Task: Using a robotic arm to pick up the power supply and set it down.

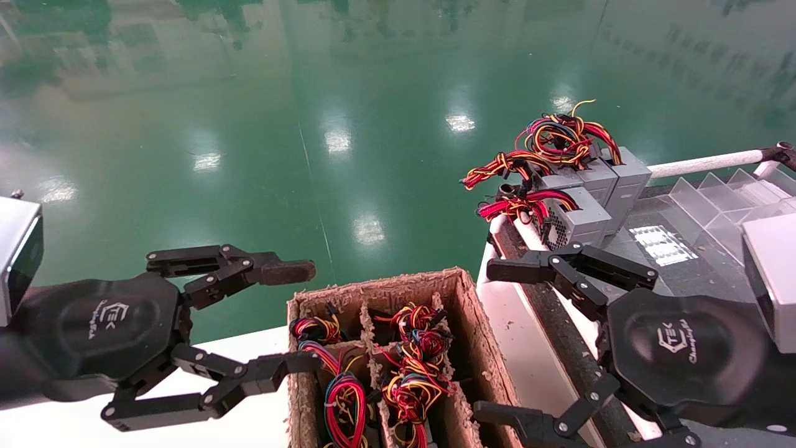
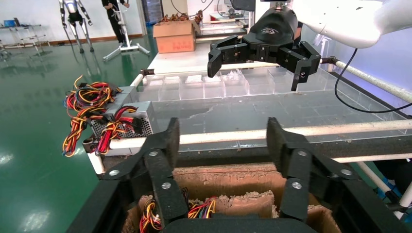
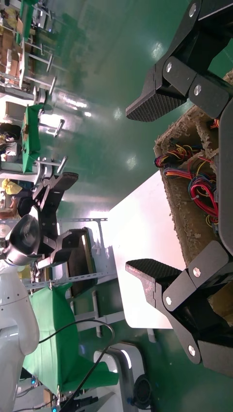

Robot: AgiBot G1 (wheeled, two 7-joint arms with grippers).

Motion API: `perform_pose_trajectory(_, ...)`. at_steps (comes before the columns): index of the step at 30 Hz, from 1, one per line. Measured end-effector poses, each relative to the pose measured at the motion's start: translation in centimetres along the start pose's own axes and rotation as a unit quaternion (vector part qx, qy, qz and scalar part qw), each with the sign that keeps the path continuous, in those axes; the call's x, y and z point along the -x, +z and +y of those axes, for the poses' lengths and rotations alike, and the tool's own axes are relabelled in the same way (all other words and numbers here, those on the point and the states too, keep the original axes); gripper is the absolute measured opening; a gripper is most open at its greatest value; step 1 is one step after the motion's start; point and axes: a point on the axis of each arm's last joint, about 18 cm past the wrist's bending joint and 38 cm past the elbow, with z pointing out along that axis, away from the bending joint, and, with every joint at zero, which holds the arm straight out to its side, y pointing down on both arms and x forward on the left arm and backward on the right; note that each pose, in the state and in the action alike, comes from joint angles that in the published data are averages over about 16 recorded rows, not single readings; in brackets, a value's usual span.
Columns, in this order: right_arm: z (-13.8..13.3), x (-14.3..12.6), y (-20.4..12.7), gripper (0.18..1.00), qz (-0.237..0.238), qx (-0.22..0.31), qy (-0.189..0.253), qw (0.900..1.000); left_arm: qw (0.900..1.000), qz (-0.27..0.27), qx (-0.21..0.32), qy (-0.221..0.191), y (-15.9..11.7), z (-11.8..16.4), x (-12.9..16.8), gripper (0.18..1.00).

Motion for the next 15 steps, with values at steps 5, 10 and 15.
perform_pose_trajectory(5, 0.0, 0.0, 0.0, 1.001, 0.0, 0.0, 0.0, 1.0, 1.0, 0.0, 0.0, 0.0, 0.0, 0.0, 0.0, 0.607)
perform_pose_trajectory(10, 0.0, 0.0, 0.0, 1.001, 0.0, 0.0, 0.0, 1.0, 1.0, 0.0, 0.0, 0.0, 0.0, 0.0, 0.0, 0.52)
perform_pose_trajectory(15, 0.0, 0.0, 0.0, 1.001, 0.0, 0.0, 0.0, 1.0, 1.0, 0.0, 0.0, 0.0, 0.0, 0.0, 0.0, 0.413)
